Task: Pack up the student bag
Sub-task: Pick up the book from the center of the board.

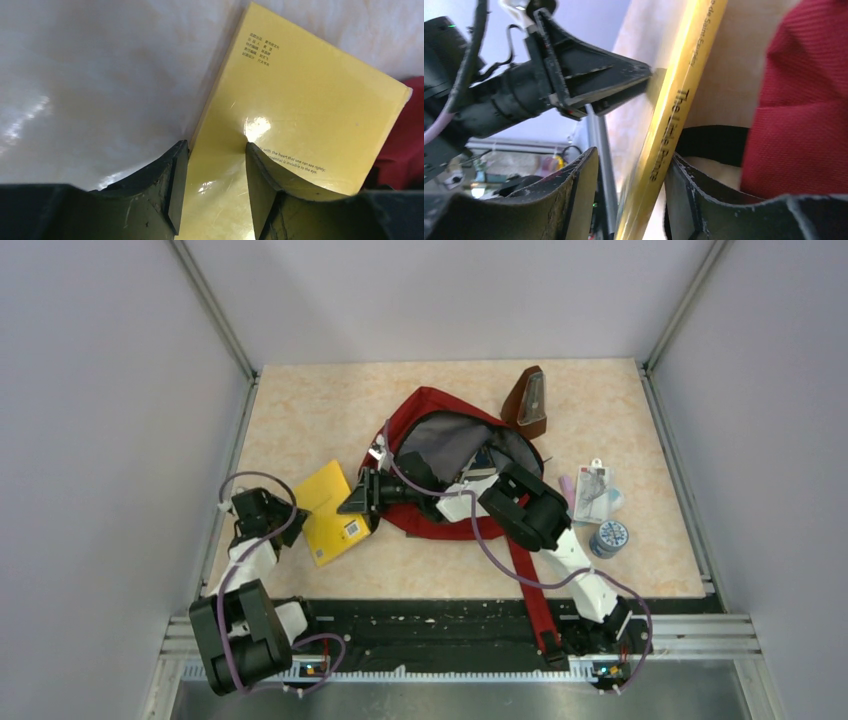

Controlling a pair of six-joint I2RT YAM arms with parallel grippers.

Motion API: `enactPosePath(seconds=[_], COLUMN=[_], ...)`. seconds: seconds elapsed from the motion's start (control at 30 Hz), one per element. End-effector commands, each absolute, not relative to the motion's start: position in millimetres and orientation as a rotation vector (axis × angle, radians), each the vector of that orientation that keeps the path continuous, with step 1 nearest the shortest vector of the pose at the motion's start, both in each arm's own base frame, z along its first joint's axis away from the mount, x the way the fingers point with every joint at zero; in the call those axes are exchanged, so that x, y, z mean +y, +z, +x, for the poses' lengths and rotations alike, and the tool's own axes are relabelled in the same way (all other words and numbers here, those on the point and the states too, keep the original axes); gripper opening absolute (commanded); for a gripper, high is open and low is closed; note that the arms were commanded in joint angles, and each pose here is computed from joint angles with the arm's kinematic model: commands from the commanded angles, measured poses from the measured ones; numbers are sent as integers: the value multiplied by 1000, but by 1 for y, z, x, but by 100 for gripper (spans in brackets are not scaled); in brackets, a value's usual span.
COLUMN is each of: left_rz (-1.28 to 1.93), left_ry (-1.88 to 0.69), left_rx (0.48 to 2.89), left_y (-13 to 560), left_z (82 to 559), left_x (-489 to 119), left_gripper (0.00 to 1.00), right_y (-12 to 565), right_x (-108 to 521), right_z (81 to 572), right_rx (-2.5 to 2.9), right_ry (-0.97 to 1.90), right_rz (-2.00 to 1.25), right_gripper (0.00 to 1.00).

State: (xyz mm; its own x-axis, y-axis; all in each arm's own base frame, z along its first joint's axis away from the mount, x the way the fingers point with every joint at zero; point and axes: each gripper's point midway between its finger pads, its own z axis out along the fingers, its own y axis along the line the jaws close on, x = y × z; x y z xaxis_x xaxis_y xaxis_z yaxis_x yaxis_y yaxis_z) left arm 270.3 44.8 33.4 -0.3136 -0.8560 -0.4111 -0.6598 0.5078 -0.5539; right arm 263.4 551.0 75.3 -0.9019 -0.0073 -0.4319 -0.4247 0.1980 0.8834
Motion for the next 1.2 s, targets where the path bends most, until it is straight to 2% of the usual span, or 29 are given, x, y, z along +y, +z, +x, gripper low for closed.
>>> enactPosePath(seconds=[0.0, 0.23, 0.4, 0.47, 0.57, 0.63, 0.67, 0.8, 0.93, 1.17], left_rz=[-1161, -1115, -1054, -1006, -905, -832, -805, -666, -577, -330], left_ry=[-660, -628, -625, -607, -560, -514, -489, -409, -409, -566], left_rx=[2131, 2129, 2102, 2075, 1989, 1921, 1898, 1858, 1934, 2104], left_y=[46, 58, 72, 86, 124, 153, 165, 209, 224, 228], left_z=[269, 269, 271, 273, 277, 277, 275, 273, 278, 314], left_x=[-1, 2, 3, 5, 11, 16, 19, 23, 11, -63], left_gripper=[50, 49, 52, 60, 80, 89, 91, 93, 93, 92], right_y=[156, 113, 107, 121, 162, 190, 200, 241, 259, 280], right_x=[561, 565, 555, 549, 536, 527, 522, 501, 469, 368], right_z=[233, 251, 261, 262, 258, 253, 251, 240, 240, 267], right_rx=[1811, 2045, 2110, 2104, 2034, 1978, 1962, 1892, 1899, 1906], right_ry=[2022, 1784, 1589, 1541, 1509, 1508, 1505, 1483, 1356, 1127], right_rz=[-563, -560, -585, -604, -636, -651, -656, -671, -649, -448], right_gripper=[48, 36, 10, 1, 0, 0, 0, 0, 0, 0])
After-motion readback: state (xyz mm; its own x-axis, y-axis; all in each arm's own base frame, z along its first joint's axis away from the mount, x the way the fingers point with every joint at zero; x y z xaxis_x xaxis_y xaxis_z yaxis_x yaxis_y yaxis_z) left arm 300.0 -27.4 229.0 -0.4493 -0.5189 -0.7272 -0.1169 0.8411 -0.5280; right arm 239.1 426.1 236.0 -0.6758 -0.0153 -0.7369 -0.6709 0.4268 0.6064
